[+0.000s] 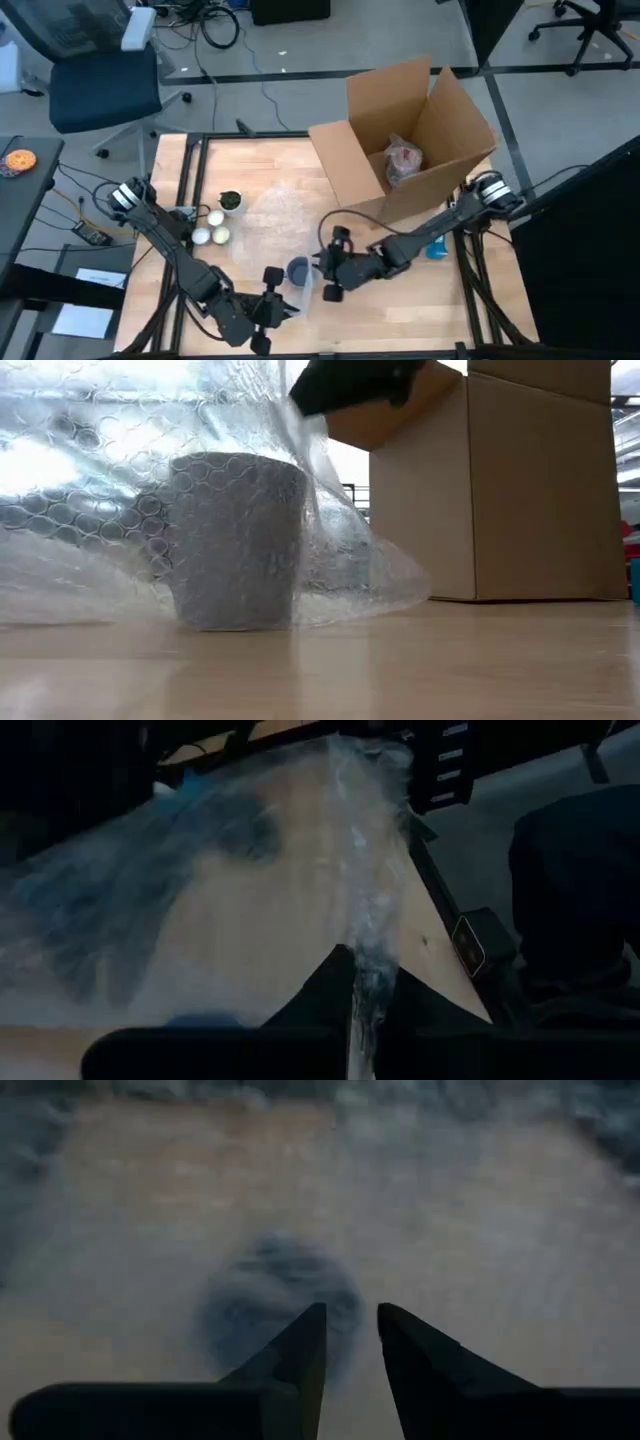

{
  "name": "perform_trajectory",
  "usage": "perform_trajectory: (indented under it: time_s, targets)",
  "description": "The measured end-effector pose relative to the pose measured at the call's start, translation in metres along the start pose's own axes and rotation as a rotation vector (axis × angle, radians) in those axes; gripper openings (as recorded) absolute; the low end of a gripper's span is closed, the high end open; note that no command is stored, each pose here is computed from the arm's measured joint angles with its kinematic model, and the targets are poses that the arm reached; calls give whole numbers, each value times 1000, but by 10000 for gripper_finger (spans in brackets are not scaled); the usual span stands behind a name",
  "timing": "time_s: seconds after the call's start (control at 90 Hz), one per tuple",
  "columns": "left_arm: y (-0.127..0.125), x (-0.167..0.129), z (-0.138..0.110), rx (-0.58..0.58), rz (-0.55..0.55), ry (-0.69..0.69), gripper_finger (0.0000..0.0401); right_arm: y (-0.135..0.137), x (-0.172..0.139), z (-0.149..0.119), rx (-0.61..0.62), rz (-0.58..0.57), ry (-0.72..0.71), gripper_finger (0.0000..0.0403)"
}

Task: Wrap mug
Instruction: Wrap the blue mug with bubble wrap

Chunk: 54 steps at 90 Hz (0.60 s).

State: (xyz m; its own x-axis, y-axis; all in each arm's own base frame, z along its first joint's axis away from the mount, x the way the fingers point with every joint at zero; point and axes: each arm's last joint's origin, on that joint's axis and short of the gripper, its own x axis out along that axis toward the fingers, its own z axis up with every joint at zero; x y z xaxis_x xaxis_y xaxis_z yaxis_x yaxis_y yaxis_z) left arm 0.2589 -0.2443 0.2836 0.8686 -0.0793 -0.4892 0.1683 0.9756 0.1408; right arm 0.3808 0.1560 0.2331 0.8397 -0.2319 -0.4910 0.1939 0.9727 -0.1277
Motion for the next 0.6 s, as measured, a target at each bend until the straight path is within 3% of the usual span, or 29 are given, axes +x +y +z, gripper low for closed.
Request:
perform_trajectory:
  time_s: [0.122,0.344,0.6]
  targets:
    - [0,0,0,10,-8,2,0,-4,13,1,-9,-1,-32,73]
    - [-1,0,0,25,-12,2,0,-7,1,15,-43,16,-97,73]
    - [-1,0,0,19,-24,0,0,-17,4,6,-3,-117,-20,73]
